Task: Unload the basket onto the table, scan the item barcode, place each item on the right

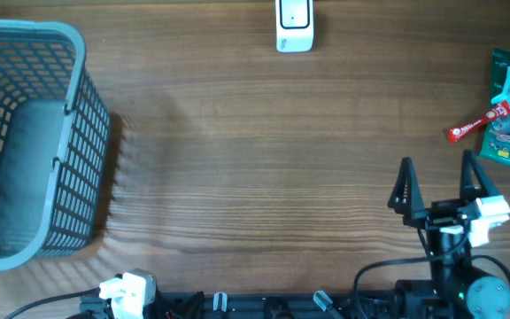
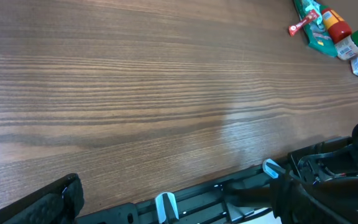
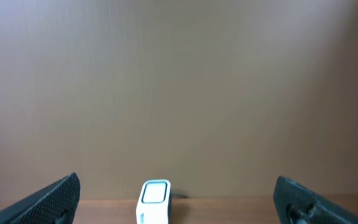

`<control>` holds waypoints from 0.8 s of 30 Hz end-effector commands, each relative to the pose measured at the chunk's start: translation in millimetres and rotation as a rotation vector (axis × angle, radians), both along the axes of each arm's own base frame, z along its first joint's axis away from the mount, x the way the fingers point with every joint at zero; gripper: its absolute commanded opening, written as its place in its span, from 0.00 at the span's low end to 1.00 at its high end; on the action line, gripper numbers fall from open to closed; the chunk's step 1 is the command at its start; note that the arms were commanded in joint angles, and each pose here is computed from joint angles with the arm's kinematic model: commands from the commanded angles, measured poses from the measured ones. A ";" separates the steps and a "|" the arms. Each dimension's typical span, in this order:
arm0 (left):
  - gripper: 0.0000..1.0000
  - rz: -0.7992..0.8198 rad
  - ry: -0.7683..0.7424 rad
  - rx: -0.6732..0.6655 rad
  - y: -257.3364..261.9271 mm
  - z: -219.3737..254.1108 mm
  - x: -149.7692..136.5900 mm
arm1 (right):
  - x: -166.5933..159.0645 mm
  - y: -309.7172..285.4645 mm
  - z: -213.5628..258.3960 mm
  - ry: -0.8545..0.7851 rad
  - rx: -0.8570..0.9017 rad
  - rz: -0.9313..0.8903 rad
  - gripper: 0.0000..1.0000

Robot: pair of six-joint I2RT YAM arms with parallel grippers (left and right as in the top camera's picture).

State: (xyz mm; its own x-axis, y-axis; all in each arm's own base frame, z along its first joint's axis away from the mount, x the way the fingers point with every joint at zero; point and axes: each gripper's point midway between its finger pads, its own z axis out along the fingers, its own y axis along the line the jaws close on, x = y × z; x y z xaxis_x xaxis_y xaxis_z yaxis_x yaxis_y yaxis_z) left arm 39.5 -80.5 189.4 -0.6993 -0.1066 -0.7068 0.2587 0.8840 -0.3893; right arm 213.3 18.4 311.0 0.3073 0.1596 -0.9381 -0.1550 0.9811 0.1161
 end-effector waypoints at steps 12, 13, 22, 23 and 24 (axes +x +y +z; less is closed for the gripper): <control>1.00 0.000 -0.005 -0.002 -0.2 0.6 0.0 | 21.4 -5.3 -61.8 0.031 0.054 -0.016 1.00; 1.00 0.000 -0.005 -0.002 -0.2 0.6 0.0 | 22.2 -6.7 -63.9 0.040 0.058 -0.024 1.00; 1.00 0.000 -0.005 -0.002 -0.2 0.6 0.0 | 33.4 -12.2 -133.3 0.326 0.060 -0.063 1.00; 1.00 0.000 -0.005 -0.002 -0.2 0.6 0.0 | 33.4 -12.1 -135.3 0.334 0.060 -0.063 1.00; 1.00 0.000 -0.005 -0.003 -0.3 0.6 0.0 | 33.4 -11.9 -135.3 0.334 0.060 -0.062 1.00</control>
State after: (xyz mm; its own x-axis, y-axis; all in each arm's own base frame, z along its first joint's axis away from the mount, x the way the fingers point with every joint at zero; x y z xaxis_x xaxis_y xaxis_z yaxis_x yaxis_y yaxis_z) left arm 39.5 -80.5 189.4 -0.6993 -0.1066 -0.7068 0.2587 0.8840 -0.3893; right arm 247.2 8.4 174.3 -0.0146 0.1963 -0.9804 -0.0507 0.9791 0.1968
